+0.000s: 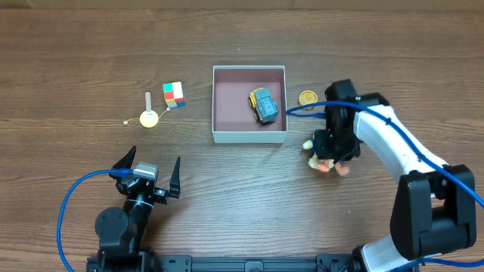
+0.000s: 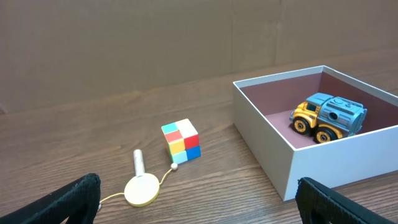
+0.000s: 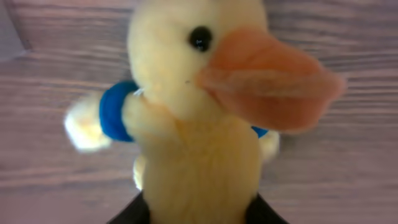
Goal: Pack container
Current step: 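Carry the duck with the right gripper and drop it into the box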
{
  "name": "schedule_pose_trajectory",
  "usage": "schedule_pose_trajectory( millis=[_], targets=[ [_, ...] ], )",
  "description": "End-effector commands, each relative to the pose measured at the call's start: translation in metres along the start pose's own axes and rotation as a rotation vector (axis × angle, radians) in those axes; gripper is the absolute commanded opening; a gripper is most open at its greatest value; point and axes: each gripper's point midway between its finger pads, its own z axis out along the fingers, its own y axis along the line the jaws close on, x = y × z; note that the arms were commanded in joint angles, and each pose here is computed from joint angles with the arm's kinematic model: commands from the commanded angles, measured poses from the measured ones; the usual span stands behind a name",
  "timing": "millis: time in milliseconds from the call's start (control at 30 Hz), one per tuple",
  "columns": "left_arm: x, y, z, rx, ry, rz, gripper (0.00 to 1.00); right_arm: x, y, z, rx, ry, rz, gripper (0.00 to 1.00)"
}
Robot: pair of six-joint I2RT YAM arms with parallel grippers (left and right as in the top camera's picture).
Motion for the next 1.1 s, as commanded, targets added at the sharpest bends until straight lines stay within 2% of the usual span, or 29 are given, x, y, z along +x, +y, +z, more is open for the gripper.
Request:
schedule_pose_trajectory(
  millis=[0,200,333,467,600,800,1067],
  targets=[
    [0.0,0.0,0.0,0.002,-0.006,0.02,1.0,-0.032,0.008,-0.046,-0.016,-0.109,0.026,0.27],
    [0.0,0.0,0.0,0.002,-0.006,0.02,1.0,-0.058,0.02,-0.124,-0.05,-0.234,0.049,0.28],
    [0.0,0.0,0.0,0.002,-0.006,0.02,1.0,-0.068,0.053,-0.184,-0.222,-0.335,0.014,0.27],
    [0.0,0.0,0.0,0.002,-0.006,0.02,1.0,-0.071,0.086,-0.214,-0.326,-0.398,-0.023,0.27],
    [0.0,0.0,0.0,0.002,-0.006,0.02,1.0,-0.065,0.128,-0.212,-0.333,-0.419,-0.103,0.27],
    [0.0,0.0,0.0,0.002,-0.006,0.02,1.0,-0.063,0.176,-0.194,-0.244,-0.46,-0.142,0.27],
    [0.0,0.0,0.0,0.002,-0.006,0.02,1.0,-0.076,0.201,-0.142,-0.199,-0.374,-0.134,0.28]
  ],
)
